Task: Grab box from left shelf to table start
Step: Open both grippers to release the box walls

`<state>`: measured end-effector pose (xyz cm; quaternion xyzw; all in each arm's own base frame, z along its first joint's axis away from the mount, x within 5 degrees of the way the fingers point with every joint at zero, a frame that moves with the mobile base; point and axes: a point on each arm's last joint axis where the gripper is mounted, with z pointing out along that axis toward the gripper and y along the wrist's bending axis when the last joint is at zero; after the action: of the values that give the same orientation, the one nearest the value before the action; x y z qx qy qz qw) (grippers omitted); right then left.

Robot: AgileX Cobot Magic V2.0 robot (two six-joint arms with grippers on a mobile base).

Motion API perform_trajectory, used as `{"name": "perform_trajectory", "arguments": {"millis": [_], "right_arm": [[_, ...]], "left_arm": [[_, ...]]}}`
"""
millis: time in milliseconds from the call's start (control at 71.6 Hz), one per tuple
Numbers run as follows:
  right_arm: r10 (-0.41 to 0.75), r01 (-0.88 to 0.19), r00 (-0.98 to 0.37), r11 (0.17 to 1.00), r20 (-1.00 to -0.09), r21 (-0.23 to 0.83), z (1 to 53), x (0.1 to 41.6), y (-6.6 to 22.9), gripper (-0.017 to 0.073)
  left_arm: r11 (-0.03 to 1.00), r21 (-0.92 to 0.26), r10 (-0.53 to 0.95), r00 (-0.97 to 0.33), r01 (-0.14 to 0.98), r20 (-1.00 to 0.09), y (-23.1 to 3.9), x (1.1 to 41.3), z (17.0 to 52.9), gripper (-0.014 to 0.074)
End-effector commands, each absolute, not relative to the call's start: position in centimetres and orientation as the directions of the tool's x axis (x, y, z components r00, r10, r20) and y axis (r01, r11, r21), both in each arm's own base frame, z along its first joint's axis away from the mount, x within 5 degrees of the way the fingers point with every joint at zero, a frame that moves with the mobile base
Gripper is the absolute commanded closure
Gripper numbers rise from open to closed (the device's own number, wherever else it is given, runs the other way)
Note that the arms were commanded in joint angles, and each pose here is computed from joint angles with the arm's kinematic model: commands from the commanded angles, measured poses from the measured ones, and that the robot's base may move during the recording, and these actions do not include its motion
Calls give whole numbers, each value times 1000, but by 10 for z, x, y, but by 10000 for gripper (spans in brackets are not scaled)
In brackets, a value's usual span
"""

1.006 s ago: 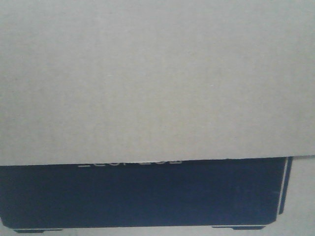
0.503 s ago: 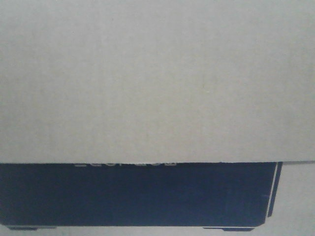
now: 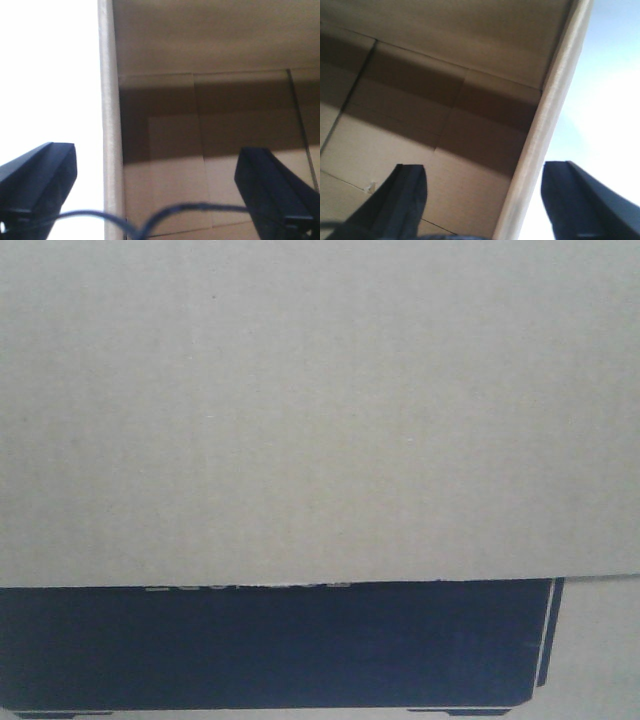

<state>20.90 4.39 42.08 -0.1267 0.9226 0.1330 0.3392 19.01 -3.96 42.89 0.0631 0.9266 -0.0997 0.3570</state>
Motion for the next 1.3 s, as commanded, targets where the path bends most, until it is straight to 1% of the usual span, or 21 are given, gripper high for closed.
{"name": "perform_trajectory", "arguments": {"millis": [0, 84, 98, 154, 196, 210, 251, 335, 391, 489, 643, 824, 922, 1131, 1201, 1285], "right_arm": [[-115, -332, -641, 933, -759, 139, 446, 194, 42, 104], [-112, -337, -612, 933, -783, 130, 453, 181, 41, 271], [-111, -338, -607, 932, -787, 129, 455, 179, 41, 302], [-109, -341, -585, 932, -804, 122, 459, 170, 40, 428], [-106, -342, -564, 932, -819, 116, 463, 164, 40, 518], [-105, -343, -558, 933, -824, 114, 465, 162, 40, 524], [-92, -339, -536, 934, -839, 114, 468, 156, 39, 494], [-61, -328, -493, 937, -868, 120, 473, 143, 37, 491], [-46, -324, -463, 938, -885, 120, 475, 134, 36, 491], [-23, -311, -387, 944, -922, 107, 470, 115, 33, 491], [20, -284, -259, 954, -966, 96, 445, 82, 27, 491], [34, -252, -118, 966, -992, 63, 412, 43, 20, 491], [29, -239, -67, 970, -997, 44, 393, 26, 17, 491], [33, -235, 35, 972, -999, 24, 358, -8, 13, 491], [34, -235, 48, 972, -998, 22, 346, -13, 12, 491], [34, -234, 37, 972, -999, 25, 333, -11, 13, 491]], "left_arm": [[967, -142, 22, -622, 212, -782, -38, 172, 458, 158], [966, -138, 11, -569, 219, -822, -36, 158, 468, 253], [966, -137, 9, -559, 220, -829, -36, 155, 470, 284], [965, -135, 4, -529, 224, -849, -34, 145, 475, 361], [965, -133, -1, -500, 227, -866, -33, 136, 480, 447], [965, -130, -1, -495, 226, -869, -32, 135, 480, 461], [966, -126, -3, -474, 227, -881, -31, 128, 483, 554], [967, -115, -4, -441, 226, -897, -28, 114, 486, 711], [970, -104, -1, -420, 221, -907, -26, 107, 486, 683], [975, -82, -1, -362, 207, -932, -21, 91, 483, 689], [978, -69, -26, -213, 198, -977, -15, 63, 465, 689], [978, -70, -55, -80, 196, -995, -10, 35, 426, 689], [980, -62, -58, -26, 189, -998, -8, 23, 401, 689], [986, -24, -50, 160, 165, -986, 0, -7, 358, 689], [989, 0, -27, 184, 147, -983, 2, -12, 345, 689], [990, 9, -7, 115, 140, -993, 1, -4, 337, 689]]}}
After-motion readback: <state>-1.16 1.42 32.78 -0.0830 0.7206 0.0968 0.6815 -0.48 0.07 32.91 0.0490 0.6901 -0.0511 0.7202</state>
